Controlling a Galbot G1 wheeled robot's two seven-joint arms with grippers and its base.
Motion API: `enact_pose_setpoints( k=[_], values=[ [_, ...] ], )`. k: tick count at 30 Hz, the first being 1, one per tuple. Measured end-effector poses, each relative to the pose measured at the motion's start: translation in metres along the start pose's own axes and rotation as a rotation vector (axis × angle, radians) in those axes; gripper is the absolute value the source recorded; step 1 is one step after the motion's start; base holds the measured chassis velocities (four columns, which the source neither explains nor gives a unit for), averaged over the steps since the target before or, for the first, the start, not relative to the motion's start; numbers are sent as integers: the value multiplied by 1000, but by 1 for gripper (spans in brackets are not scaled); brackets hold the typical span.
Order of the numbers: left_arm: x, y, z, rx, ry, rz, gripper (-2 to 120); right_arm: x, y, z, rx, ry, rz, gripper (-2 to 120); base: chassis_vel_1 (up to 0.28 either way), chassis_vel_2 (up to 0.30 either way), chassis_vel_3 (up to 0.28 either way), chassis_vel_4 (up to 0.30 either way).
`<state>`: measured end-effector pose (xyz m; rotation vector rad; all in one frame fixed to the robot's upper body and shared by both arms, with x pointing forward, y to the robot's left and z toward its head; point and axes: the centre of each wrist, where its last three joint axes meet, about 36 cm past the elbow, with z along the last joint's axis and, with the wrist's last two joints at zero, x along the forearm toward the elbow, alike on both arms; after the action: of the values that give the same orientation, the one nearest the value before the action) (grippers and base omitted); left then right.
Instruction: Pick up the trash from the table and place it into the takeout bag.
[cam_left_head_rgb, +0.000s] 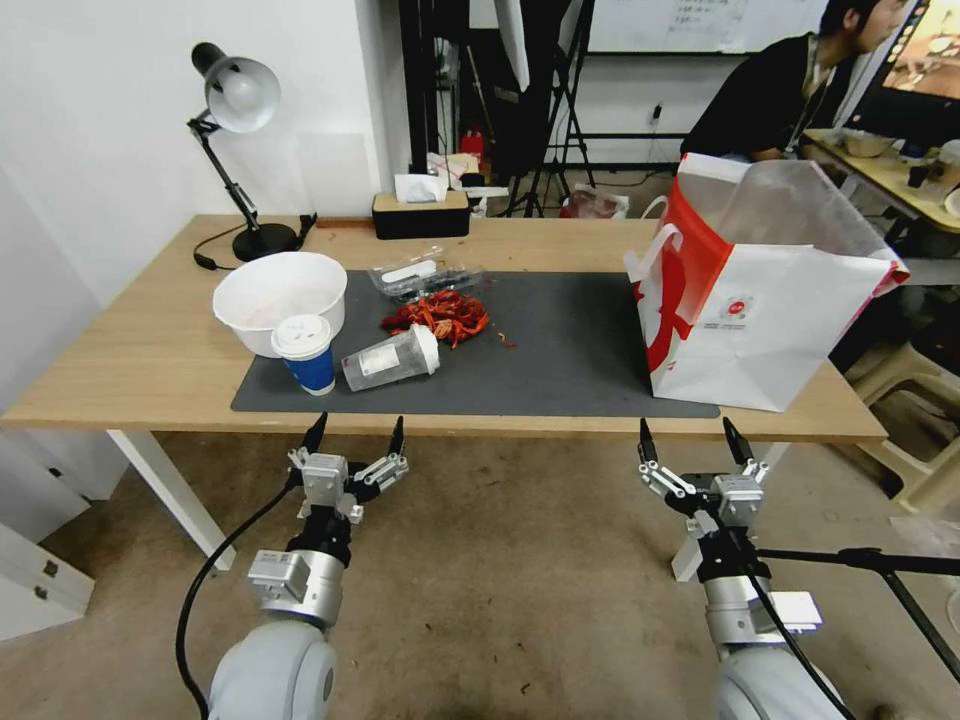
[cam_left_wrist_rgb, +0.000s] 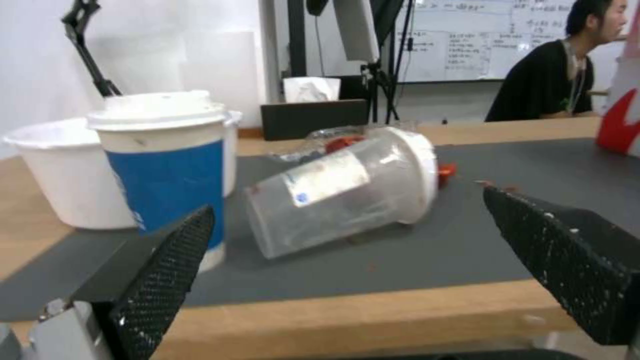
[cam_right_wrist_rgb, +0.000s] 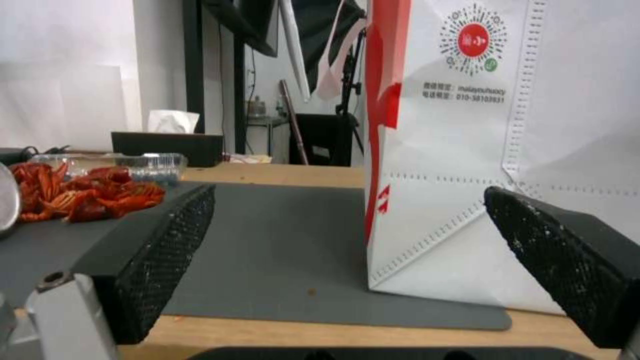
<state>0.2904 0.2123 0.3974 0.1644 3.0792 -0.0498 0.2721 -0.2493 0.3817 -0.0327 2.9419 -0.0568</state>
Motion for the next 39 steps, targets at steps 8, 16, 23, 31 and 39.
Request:
enact_pose_setpoints(
  k=[8, 16, 23, 31, 39],
  values=[
    [-26, 28, 4, -24, 10, -39, 100, -5, 0, 0, 2, -9, 0, 100, 0, 0, 0, 0],
    [-57, 51, 4, 12, 32, -70, 100, -6, 1, 0, 3, -10, -1, 100, 0, 0, 0, 0],
    [-79, 67, 9, 22, 53, -85, 100, -5, 3, -1, 7, -12, -4, 100, 0, 0, 0, 0],
    [-103, 87, 17, 27, 84, -106, 100, -4, 3, -1, 10, -9, -2, 100, 0, 0, 0, 0],
    [-110, 95, 15, 41, 91, -107, 97, -6, 5, -1, 9, -14, -2, 100, 0, 0, 0, 0]
  ],
)
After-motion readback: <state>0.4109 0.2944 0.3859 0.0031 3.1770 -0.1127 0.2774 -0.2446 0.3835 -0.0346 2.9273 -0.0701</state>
